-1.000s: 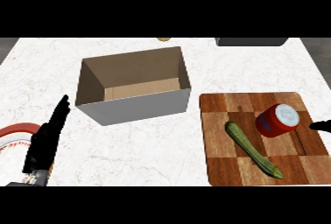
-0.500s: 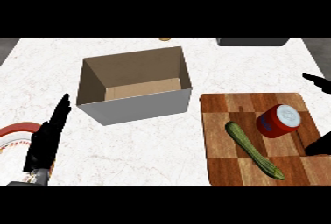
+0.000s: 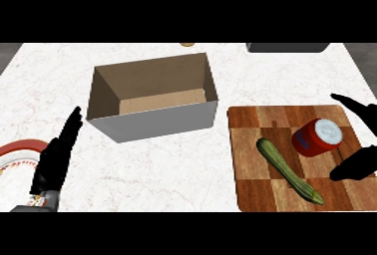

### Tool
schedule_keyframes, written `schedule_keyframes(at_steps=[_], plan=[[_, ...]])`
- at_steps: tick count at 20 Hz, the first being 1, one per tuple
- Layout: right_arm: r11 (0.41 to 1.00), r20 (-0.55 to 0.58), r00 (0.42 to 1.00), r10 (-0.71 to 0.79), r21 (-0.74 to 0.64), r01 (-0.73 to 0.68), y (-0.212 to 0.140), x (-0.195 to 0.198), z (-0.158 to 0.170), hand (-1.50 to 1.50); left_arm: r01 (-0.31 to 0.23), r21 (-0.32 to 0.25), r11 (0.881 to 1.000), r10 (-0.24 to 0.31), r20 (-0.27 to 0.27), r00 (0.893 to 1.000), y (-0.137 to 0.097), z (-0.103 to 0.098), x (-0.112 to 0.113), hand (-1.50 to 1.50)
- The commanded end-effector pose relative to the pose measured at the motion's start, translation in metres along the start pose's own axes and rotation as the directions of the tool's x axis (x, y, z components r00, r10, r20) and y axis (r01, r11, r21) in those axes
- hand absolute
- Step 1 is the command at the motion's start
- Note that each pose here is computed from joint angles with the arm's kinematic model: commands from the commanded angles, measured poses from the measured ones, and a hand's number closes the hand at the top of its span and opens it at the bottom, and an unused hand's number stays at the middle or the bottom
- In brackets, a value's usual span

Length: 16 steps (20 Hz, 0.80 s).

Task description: Pick the can from the cutting board and place it in the cardboard box

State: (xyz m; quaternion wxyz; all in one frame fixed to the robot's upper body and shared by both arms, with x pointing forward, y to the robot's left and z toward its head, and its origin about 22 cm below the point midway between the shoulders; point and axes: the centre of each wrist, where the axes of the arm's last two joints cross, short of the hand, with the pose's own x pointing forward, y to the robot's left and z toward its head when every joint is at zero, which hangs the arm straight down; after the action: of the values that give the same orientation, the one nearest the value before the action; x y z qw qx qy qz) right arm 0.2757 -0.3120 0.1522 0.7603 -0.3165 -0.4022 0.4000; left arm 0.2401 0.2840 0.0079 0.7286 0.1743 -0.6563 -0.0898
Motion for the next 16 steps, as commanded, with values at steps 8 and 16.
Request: schedule_keyframes(at_steps=[8, 16], plan=[[1.0, -0.054, 0.998, 0.012, 0.03, -0.01, 0.018, -0.012, -0.012, -1.5, 0.005, -0.002, 1.0, -0.005, -0.005, 1.0, -0.003, -0.001, 0.013, 0.0], [1.0, -0.035, 0.999, 0.004, 0.001, -0.004, 0.031, -0.015, -0.025, -1.5, -0.007, 0.0, 1.0, 0.007, 0.005, 1.0, -0.003, -0.009, -0.005, 0.0]])
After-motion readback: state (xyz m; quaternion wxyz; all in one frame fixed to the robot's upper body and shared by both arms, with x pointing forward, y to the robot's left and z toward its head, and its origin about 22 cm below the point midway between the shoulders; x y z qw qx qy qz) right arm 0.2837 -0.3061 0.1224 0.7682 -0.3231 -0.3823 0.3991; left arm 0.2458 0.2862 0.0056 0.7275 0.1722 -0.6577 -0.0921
